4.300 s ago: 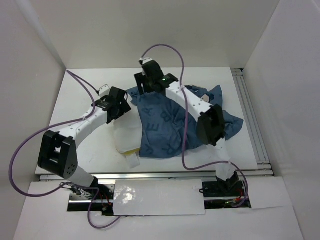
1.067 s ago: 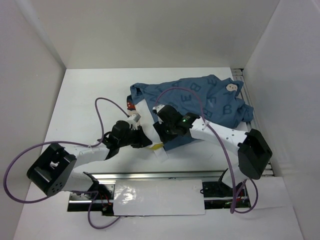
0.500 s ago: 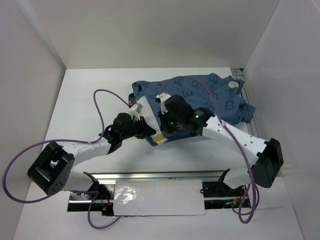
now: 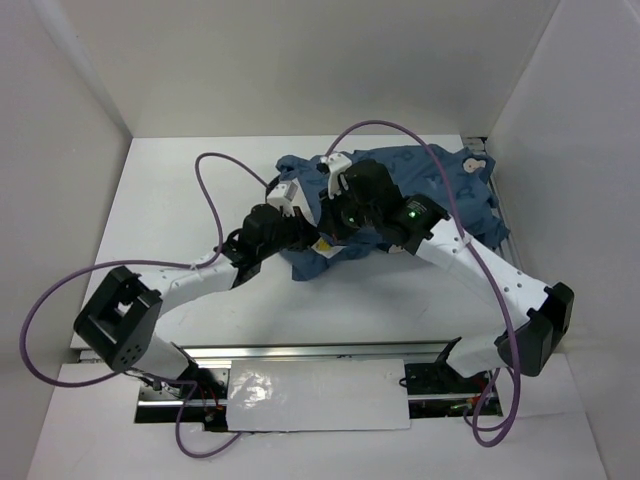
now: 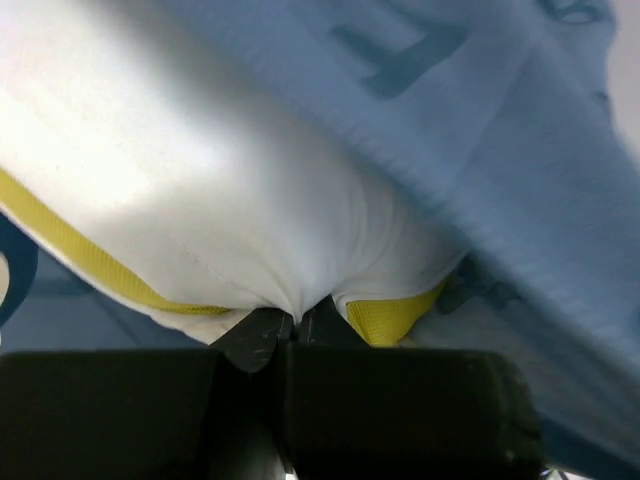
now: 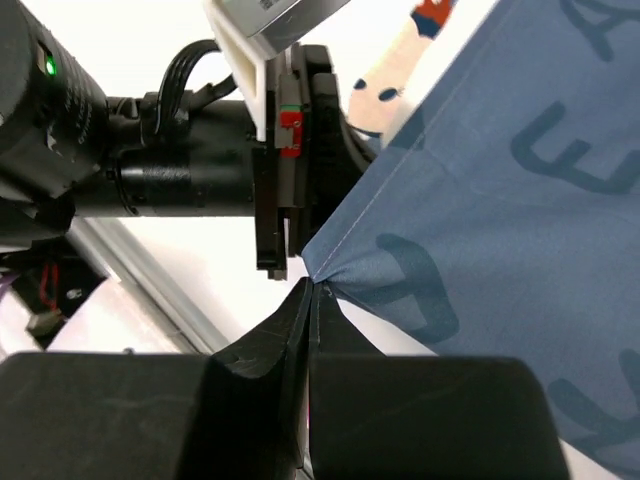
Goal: Put the pillow into the pillowcase
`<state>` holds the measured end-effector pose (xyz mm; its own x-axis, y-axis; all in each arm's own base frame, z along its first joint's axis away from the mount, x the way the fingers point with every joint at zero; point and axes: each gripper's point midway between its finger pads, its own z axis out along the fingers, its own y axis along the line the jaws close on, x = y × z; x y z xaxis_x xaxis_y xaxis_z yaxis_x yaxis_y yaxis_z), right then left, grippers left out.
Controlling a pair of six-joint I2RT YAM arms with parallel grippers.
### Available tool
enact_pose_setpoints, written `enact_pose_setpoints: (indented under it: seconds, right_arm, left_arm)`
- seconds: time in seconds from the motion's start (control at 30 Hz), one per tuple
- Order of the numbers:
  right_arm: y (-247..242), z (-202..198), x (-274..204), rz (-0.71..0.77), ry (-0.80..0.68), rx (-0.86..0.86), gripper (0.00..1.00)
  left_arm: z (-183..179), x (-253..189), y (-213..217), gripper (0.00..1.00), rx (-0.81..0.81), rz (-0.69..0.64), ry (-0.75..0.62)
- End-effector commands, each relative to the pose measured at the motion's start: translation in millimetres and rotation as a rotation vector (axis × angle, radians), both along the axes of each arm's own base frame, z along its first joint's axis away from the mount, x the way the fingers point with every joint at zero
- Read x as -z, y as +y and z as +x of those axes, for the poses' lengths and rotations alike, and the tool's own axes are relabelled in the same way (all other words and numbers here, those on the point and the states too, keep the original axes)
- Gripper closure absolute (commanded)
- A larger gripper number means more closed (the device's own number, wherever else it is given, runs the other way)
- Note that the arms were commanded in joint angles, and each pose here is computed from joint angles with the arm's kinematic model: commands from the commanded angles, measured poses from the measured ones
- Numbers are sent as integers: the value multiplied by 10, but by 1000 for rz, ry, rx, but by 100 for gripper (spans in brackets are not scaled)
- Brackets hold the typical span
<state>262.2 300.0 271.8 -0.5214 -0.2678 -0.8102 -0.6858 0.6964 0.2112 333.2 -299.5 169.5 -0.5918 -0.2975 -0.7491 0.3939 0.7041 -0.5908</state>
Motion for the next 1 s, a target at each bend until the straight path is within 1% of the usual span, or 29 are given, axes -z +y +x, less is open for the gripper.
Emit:
enact_pose_setpoints:
  seconds: [0.0, 0.03, 0.07, 0.1, 0.13, 0.2, 0.23, 0.27, 0.3, 0.33, 0.37, 0.4, 0.43, 0.47, 0.5, 0.53, 0.57, 0.6, 0.63, 0.67, 0.7, 0.73, 0.77, 0.8, 0.83, 0.93, 0.97]
  right_arm:
    - [70, -4, -240, 92, -16, -8, 100]
    - [-19, -18, -44, 49, 29, 7, 100]
    - [-89, -19, 67, 27, 62, 27, 99]
    - [-170, 13, 221, -17, 91, 83, 93]
    - [-259, -8, 418, -80, 129, 108, 83]
    - [-392, -26, 655, -159, 169, 155, 60]
    - [-489, 19, 763, -211, 166, 199, 55]
    - [-527, 19, 780, -228, 167, 210, 51]
    - [-524, 61, 765, -232, 157, 222, 47]
    - [-499, 117, 748, -232, 140, 223, 44]
    - [-465, 179, 640, -208, 112, 232, 40]
    - [-435, 238, 627, -206, 100, 240, 34]
    - [-417, 332, 671, -223, 91, 262, 27]
    - [-356, 448, 586, -210, 57, 271, 4]
    - [-326, 532, 584, -214, 44, 287, 0]
    - [-281, 629, 740, -258, 56, 292, 0]
    - [-200, 724, 744, -254, 40, 284, 0]
    - [-95, 823, 674, -246, 11, 283, 0]
    - [-50, 901, 708, -256, 9, 292, 0]
    - [34, 990, 947, -296, 40, 288, 0]
    - [114, 1110, 883, -284, 20, 301, 0]
    - [161, 1197, 934, -288, 22, 324, 0]
    - [211, 1250, 1206, -339, 61, 318, 0]
    - [292, 1305, 1176, -335, 51, 328, 0]
    - [289, 1376, 1391, -382, 60, 347, 0]
    - [283, 1487, 1581, -439, 61, 377, 0]
    - [210, 1522, 1798, -508, 69, 402, 0]
  left_arm:
    - [-9, 244, -94, 100, 19, 19, 30]
    - [-67, 397, -93, 100, 33, 34, 73]
    - [-108, 424, -104, 100, 52, 37, 89]
    - [-239, 636, -69, 100, 70, 68, 173]
    - [-297, 733, -25, 82, 69, 96, 214]
    - [-418, 704, -2, 59, 87, 111, 240]
    - [-532, 808, 109, 51, 77, 143, 277]
    - [-578, 785, 168, 37, 67, 148, 275]
    - [-583, 595, 253, 31, 27, 128, 238]
    - [-670, 660, 394, 27, -10, 163, 272]
    - [-675, 592, 469, 24, -39, 171, 259]
    - [-684, 559, 574, 18, -79, 193, 255]
    - [-638, 424, 749, 17, -171, 202, 217]
    - [-656, 428, 867, 15, -224, 222, 229]
    - [-731, 520, 1057, 14, -274, 279, 272]
    - [-728, 510, 1182, 12, -335, 298, 271]
    - [-739, 448, 1274, 12, -363, 297, 261]
    - [-766, 440, 1311, 9, -376, 298, 268]
    - [-768, 428, 1359, 9, -388, 297, 271]
    - [-777, 463, 1424, 8, -409, 296, 285]
    - [-796, 474, 1439, 8, -409, 295, 284]
    - [-799, 493, 1473, 8, -414, 297, 297]
    - [-783, 492, 1496, 8, -430, 287, 304]
    - [-791, 493, 1482, 8, -422, 284, 307]
    - [-773, 494, 1516, 8, -430, 289, 305]
    - [-738, 478, 1537, 8, -429, 280, 301]
    - [-710, 461, 1542, 8, -425, 280, 302]
